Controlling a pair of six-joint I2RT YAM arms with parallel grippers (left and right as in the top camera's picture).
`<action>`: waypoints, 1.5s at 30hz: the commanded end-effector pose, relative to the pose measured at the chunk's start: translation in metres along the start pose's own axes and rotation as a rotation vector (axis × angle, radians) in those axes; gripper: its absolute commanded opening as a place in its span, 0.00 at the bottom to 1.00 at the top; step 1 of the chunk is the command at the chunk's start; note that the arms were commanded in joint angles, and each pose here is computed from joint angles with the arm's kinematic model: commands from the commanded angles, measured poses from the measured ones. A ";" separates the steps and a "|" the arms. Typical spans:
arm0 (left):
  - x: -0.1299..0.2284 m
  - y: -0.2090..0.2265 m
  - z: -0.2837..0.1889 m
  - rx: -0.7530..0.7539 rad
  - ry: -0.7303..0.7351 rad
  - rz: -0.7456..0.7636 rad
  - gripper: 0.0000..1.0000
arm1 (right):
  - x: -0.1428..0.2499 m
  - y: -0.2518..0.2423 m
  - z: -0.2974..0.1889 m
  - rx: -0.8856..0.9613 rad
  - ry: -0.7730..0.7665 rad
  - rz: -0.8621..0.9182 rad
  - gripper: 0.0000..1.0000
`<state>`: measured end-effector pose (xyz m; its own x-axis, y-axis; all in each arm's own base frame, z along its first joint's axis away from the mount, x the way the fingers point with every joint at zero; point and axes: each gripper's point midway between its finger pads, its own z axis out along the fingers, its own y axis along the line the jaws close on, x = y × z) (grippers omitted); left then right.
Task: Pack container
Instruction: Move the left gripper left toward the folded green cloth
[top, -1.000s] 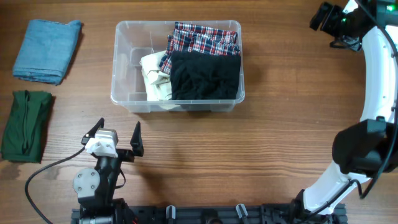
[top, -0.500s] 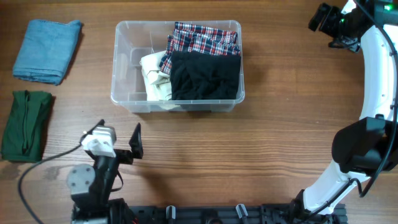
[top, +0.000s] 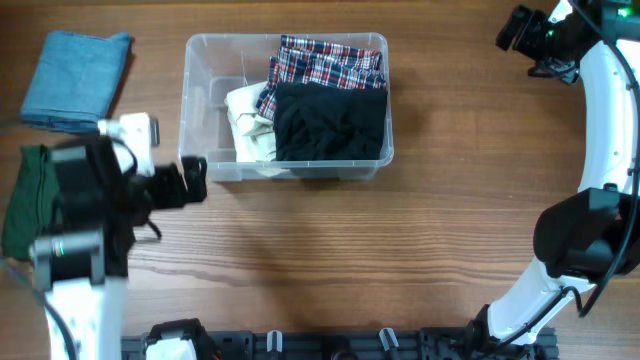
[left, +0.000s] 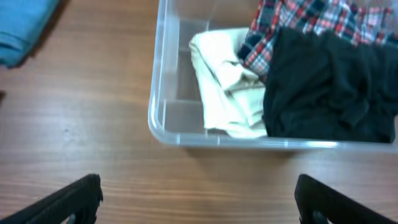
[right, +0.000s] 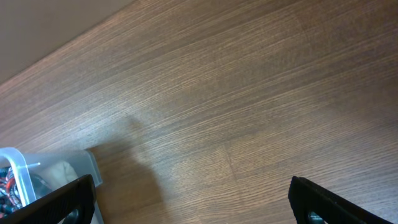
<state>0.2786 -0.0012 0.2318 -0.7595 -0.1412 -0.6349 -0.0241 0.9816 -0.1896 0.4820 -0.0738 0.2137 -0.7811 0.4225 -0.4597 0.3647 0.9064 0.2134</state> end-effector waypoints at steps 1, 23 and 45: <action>-0.012 0.000 0.011 0.001 0.062 -0.012 1.00 | 0.001 0.000 0.003 0.009 0.005 0.011 0.99; 0.030 0.177 -0.022 -0.890 0.189 -0.393 1.00 | 0.000 0.000 0.003 0.008 0.001 0.011 1.00; 0.059 0.268 0.089 -1.080 0.512 -0.137 1.00 | 0.000 0.000 0.003 0.008 0.001 0.011 1.00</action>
<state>0.2786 0.2337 0.0844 -0.8501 -0.4524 -0.2695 -0.5137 0.5996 0.6137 0.4828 -0.0740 0.2142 -0.7794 0.4222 -0.4629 0.3639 0.9065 0.2141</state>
